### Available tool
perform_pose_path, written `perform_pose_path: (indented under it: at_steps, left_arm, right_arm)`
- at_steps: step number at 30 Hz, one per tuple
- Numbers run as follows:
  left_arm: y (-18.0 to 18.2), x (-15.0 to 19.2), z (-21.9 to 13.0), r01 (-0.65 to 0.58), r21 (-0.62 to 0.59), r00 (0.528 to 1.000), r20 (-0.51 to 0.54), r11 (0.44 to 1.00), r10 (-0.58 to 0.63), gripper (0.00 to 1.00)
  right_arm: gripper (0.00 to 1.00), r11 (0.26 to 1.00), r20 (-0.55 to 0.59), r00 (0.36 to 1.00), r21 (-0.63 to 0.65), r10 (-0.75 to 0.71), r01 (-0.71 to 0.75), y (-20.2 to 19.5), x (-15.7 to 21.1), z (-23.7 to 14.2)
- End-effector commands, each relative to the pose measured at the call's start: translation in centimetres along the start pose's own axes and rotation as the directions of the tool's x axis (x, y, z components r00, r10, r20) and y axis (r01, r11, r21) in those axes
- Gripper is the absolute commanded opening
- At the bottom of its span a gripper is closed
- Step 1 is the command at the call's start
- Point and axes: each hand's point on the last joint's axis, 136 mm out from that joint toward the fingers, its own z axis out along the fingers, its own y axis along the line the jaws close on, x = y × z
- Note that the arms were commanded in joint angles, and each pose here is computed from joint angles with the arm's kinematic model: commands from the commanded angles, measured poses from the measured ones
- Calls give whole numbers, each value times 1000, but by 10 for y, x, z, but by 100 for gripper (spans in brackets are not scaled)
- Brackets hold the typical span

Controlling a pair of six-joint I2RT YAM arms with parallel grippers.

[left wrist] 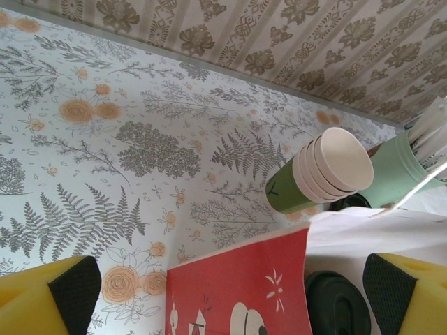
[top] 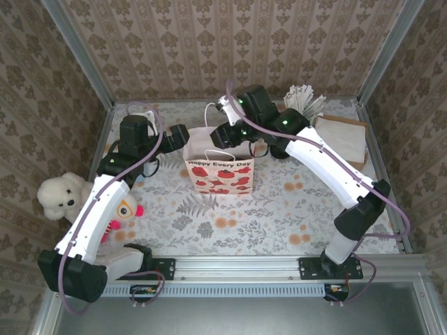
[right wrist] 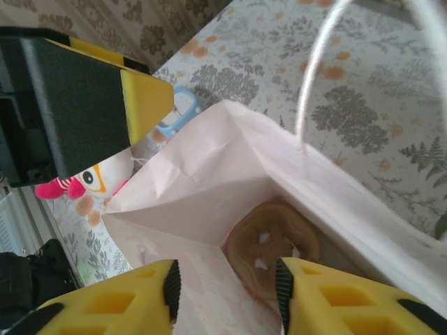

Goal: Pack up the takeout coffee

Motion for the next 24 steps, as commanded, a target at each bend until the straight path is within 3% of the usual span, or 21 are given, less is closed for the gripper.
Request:
perform_pose_path:
  at_steps: [1, 4, 7, 11, 16, 20, 24]
  left_arm:
    - [-3, -13, -6, 1, 3, 998, 61, 1000, -1, 100]
    - [-5, -12, -7, -20, 16, 998, 62, 1000, 19, 100]
    - [3, -14, -9, -46, -26, 996, 75, 999, 48, 100]
    - [13, -20, -15, -53, -74, 991, 115, 996, 62, 100]
    - [4, -21, -18, -79, -13, 988, 133, 997, 80, 100]
    - [-10, -8, -15, -126, 55, 992, 39, 991, 123, 100]
    - [-11, 12, -10, -201, -5, 975, -100, 980, 200, 100]
  right_arm:
    - [49, 998, 127, 991, 46, 39, -45, -14, -18, -47]
    - [61, 986, 194, 976, 110, 99, -122, -46, -9, -77]
    - [82, 945, 290, 935, 191, 202, -264, -92, 8, -116]
    - [98, 811, 377, 868, 363, 323, -459, -162, 54, -160]
    - [100, 578, 433, 762, 497, 481, -647, -245, 127, -191]
    - [99, 428, 414, 676, 546, 609, -720, -308, 180, -192]
    - [95, 392, 332, 669, 608, 665, -691, -362, 204, -177]
